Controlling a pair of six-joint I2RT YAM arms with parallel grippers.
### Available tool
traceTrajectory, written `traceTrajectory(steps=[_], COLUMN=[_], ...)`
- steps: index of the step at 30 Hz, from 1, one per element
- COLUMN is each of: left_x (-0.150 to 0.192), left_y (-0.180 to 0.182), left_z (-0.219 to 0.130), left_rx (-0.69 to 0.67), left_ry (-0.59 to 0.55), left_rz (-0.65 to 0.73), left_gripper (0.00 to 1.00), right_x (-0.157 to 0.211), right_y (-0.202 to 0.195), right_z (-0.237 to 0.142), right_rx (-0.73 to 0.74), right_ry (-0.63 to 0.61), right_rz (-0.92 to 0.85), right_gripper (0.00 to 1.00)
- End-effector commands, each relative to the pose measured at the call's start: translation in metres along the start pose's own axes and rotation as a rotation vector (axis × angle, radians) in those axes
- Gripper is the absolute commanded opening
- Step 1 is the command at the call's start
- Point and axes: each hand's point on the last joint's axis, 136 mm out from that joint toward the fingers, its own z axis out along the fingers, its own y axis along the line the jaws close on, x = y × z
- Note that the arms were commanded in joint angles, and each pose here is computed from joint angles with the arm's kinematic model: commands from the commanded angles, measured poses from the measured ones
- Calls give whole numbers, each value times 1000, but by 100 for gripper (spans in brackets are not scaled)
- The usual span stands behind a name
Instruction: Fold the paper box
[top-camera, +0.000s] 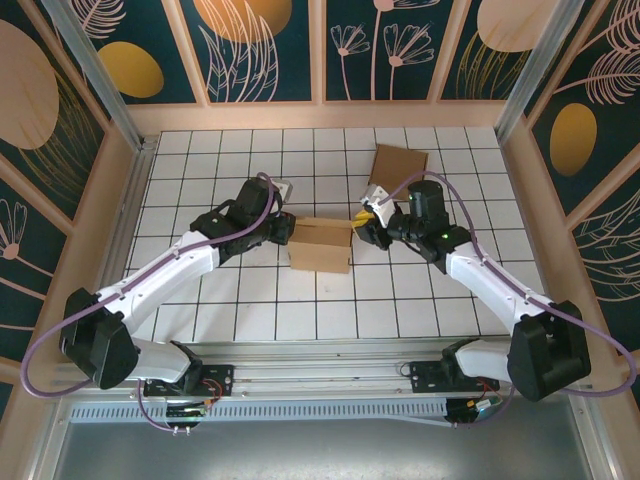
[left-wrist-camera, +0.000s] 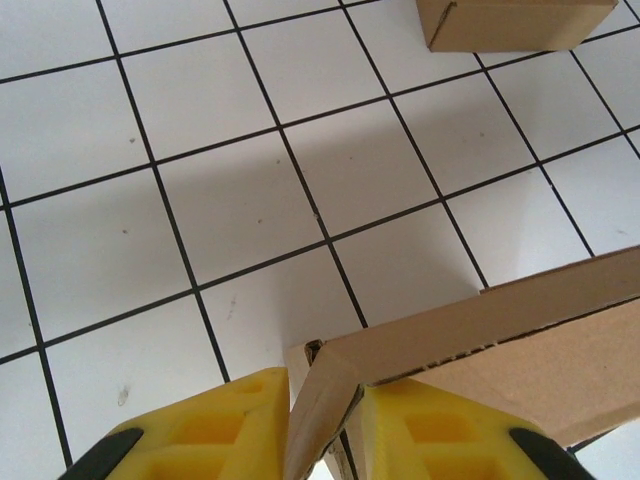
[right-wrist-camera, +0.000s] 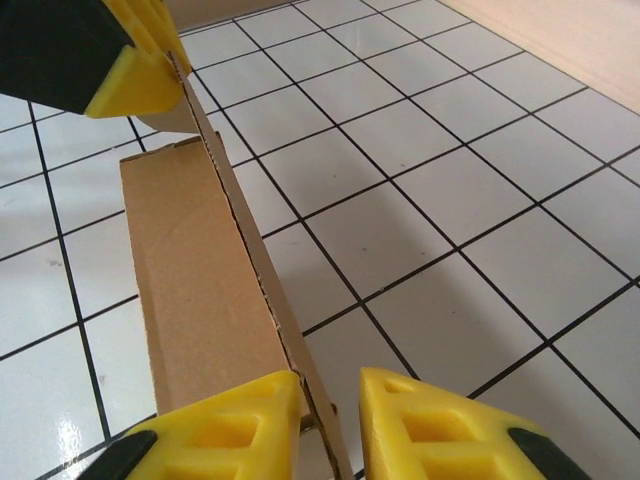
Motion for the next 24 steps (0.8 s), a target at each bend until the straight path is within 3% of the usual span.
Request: traceTrajectory(steps=[1,6,11,24], left_x=[2,5,5,16], left_y=[-4,-5,-1,6], left_z=[-6,-8,-12,-2], left_rx=[27,37,17,-15], left_ry=[-3,9,4,33], left_rz=[-23,-32,-30,-35], left_gripper=[25,27,39,24], right_x=[-7,-6,-5,-4], right_y=[2,1,3,11], right_z=[-4,-5,-8,-7], right_rx=[9,10,13,-5], right_ry=[-12,9,10,5], right_rz=[18,53,73,78], right_gripper=[20,18,18,7])
